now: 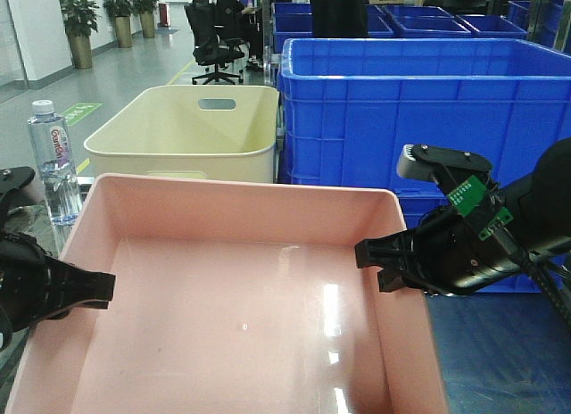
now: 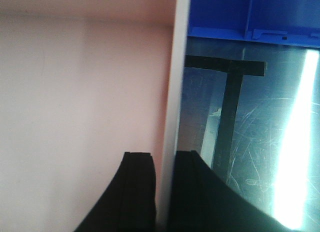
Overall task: Grab pink bin and stack on right shelf
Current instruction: 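Carry the pink bin up to the metal shelf beside the cream bin, then lower the pink bin onto the shelf and open both grippers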
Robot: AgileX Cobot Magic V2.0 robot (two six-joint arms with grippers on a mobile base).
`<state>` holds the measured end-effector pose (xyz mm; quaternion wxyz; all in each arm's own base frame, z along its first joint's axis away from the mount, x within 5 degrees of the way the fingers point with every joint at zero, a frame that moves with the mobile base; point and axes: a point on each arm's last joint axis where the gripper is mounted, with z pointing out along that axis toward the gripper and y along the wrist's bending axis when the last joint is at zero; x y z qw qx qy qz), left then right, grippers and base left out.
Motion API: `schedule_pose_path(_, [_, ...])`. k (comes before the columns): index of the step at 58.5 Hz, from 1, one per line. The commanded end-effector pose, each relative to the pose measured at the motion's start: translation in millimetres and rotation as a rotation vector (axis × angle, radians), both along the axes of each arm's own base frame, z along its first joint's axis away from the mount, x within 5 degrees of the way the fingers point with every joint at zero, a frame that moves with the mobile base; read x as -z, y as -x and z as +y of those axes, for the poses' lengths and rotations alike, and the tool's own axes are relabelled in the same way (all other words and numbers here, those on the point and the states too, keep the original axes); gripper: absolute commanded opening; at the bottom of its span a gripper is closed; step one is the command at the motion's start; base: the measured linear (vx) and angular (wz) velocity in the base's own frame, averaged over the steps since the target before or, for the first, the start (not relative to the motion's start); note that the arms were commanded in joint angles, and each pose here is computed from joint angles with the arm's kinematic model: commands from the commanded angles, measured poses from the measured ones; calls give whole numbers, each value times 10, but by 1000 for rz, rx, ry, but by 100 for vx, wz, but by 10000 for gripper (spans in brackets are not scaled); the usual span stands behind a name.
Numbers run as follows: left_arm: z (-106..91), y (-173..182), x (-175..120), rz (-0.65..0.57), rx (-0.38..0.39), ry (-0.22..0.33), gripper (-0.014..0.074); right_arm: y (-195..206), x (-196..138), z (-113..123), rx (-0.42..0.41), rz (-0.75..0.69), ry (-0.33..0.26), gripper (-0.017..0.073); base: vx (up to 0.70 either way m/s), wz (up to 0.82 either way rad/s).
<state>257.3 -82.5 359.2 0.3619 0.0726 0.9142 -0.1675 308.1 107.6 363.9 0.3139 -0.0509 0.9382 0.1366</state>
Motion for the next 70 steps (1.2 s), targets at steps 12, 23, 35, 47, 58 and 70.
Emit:
schedule_pose_path(12, [-14,57,-208,-70,-10,55,-1,-17,-163,-19,-2,-74,-25,-9,0,0])
schedule_pose_path(23, [-22,-78,69,71,12,-48,-1,-135,103,25,-12,51,12,-8,0,0])
schedule_pose_path(35, [-56,-207,245,133,13,-64,6,-218,255,54,-13,103,23,-3,0,0])
schedule_pose_path(47, [-69,-265,309,145,10,-67,83,-226,281,57,-14,116,27,45,0,0])
schedule_pose_path(58, [-67,-274,324,148,11,-75,256,-206,293,54,-18,140,34,176,0,0])
schedule_pose_path(70, [-66,-258,334,168,17,-80,449,-186,305,49,-22,165,42,372,0,0])
